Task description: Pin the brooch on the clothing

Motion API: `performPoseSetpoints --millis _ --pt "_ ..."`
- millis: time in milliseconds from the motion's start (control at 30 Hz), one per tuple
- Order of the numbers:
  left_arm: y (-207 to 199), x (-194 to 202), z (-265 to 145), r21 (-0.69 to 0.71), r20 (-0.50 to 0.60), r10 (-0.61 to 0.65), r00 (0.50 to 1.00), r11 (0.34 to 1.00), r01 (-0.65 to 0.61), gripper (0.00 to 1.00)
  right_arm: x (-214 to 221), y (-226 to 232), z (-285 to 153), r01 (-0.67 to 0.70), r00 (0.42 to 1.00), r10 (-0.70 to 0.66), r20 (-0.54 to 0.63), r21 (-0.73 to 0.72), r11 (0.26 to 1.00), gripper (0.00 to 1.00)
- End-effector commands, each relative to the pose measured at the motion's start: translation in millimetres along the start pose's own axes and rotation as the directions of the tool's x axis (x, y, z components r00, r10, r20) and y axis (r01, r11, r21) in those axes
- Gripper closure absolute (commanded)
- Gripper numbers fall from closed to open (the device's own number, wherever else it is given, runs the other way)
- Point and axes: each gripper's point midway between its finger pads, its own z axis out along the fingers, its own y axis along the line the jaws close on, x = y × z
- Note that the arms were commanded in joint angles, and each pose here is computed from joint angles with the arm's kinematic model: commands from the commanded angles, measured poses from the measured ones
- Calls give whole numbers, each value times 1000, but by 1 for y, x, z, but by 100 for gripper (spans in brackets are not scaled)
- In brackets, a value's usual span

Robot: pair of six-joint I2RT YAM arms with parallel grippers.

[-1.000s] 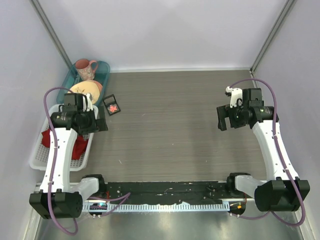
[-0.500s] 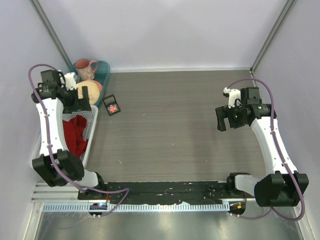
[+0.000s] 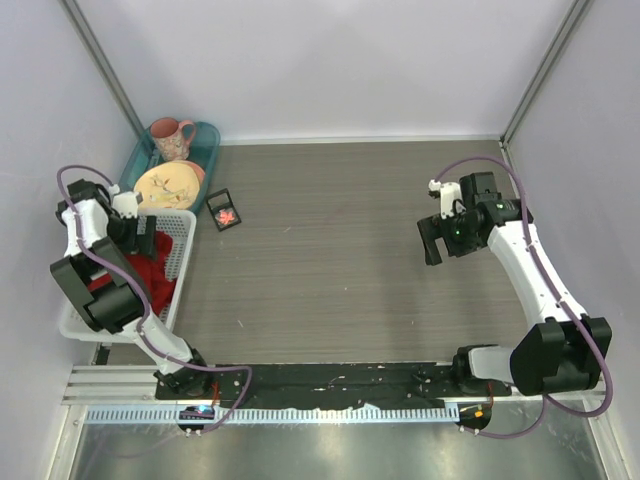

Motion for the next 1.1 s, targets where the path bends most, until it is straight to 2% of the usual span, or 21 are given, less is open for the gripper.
performPoseSetpoints --millis 0,100,200,233,300,333,400,433,500,533,600,633,700,733,767,800,833,867,933,1033,1067 --pt "7 2 26 14 14 65 998 998 -65 0 -22 4 -3 20 998 -22 51 29 999 0" --pt "-2 11 38 50 -12 61 998 997 -61 0 -23 8 0 35 998 -37 43 26 999 0" --pt "-12 17 35 90 -33 70 997 994 -67 29 -23 8 1 36 998 -37 45 25 999 0" --pt "-16 15 29 103 -20 74 997 992 -72 54 -24 8 1 33 998 -34 48 25 999 0" --pt "-21 9 8 111 13 85 996 990 -86 72 -24 10 0 34 998 -35 55 17 999 0" --pt "-24 -1 -16 83 84 101 991 991 -108 88 -25 13 -1 32 998 -32 61 2 999 0" --pt "-33 -6 -45 75 137 113 984 989 -124 100 -26 16 -4 33 997 -32 76 -9 999 0" --pt "-38 -22 -80 40 231 138 963 988 -151 100 -26 18 -5 32 996 -31 80 -20 999 0" --pt "-52 -28 -115 36 281 149 948 986 -165 100 -26 20 -6 33 996 -31 84 -30 999 0" --pt "-56 -45 -145 2 355 168 920 984 -180 100 -27 22 -7 34 996 -31 88 -39 999 0" --pt "-79 -53 -182 -19 411 215 886 973 -228 100 -28 23 -8 31 995 -27 93 -44 999 0" --pt "-87 -67 -214 -60 479 228 848 972 -227 100 -29 23 -9 28 995 -23 98 -44 999 0" --pt "-118 -81 -244 -63 539 265 799 959 -276 100 -33 24 -12 21 994 -16 112 -50 999 0" --pt "-132 -95 -280 -99 615 291 732 950 -295 100 -37 23 -14 13 992 -6 125 -51 999 0" --pt "-146 -105 -292 -66 650 256 716 957 -282 100 -40 26 -17 1 990 9 140 -67 998 0" --pt "-175 -115 -306 -43 693 274 667 939 -341 100 -42 26 -19 -8 989 19 150 -74 997 0" --pt "-193 -125 -341 -63 766 279 579 929 -365 100 -47 25 -22 -20 986 33 166 -80 997 1" --pt "-210 -136 -360 -23 817 225 532 933 -360 100 -48 21 -24 -40 983 54 175 -83 996 0" --pt "-263 -147 -392 50 886 177 429 883 -467 100 -55 22 -30 -56 977 79 199 -118 991 0" --pt "-332 -160 -418 141 935 86 344 800 -583 100 -61 14 -35 -101 966 133 222 -151 983 0" --pt "-349 -166 -430 135 954 66 293 777 -615 100 -62 17 -36 -100 965 135 223 -164 981 0"
